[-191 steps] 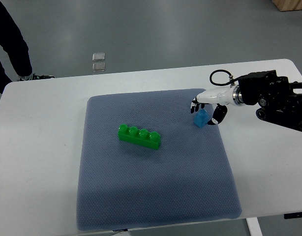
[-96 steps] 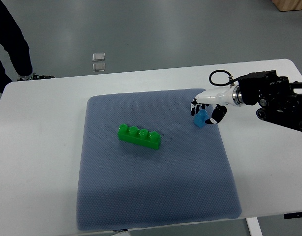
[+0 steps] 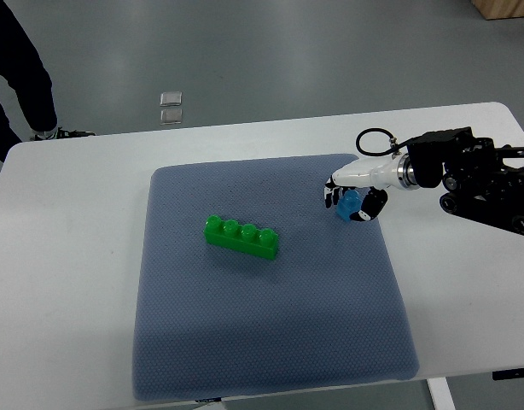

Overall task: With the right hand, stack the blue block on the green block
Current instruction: 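Close the right hand fingers around the blue block and lift it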

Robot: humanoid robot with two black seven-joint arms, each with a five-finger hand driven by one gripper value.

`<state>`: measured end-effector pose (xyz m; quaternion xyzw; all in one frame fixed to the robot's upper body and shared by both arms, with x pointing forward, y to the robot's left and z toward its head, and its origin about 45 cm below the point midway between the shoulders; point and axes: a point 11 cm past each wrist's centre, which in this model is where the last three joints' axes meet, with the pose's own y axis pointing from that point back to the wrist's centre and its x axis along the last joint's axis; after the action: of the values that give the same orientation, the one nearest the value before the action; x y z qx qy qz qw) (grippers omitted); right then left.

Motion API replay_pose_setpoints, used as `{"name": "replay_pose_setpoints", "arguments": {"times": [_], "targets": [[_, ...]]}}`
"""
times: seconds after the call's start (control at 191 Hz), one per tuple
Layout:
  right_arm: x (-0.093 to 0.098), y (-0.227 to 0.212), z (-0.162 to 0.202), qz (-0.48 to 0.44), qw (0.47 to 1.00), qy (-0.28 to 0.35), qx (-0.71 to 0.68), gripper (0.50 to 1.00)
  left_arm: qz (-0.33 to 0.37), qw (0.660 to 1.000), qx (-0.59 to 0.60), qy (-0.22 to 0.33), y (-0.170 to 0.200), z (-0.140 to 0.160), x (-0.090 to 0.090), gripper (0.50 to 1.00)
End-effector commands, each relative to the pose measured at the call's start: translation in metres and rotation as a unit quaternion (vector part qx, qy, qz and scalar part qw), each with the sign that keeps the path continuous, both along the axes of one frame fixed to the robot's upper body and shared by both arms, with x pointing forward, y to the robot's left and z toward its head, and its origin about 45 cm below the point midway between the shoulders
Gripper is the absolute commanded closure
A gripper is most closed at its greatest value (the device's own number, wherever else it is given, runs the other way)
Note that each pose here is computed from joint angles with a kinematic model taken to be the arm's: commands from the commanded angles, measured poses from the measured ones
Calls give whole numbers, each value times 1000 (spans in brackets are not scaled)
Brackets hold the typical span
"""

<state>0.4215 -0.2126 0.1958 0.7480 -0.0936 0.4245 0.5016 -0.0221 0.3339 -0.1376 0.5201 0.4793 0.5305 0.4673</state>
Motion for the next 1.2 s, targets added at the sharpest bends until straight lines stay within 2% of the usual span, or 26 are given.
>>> {"name": "replay_pose_setpoints", "arguments": {"times": [0.0,0.351,0.518,0.759,0.827,1.194], "targets": [[1,-1,0,-1,1000,-5,0,822,0,1000,0,0,0,0,0,500],[4,-1,-1,-3,1000,-9,-2,824,0,1000,0,0,0,0,0,500],[3,-3,-2,0,1000,-9,-4,879,0,1000,0,0,0,0,0,500],[3,-5,-5,-4,1000,-7,-6,895,0,1000,0,0,0,0,0,500],[3,-5,-5,-3,1000,-7,-6,914,0,1000,0,0,0,0,0,500],[6,-5,1,-4,1000,-16,-3,918,0,1000,0,0,0,0,0,500]]}}
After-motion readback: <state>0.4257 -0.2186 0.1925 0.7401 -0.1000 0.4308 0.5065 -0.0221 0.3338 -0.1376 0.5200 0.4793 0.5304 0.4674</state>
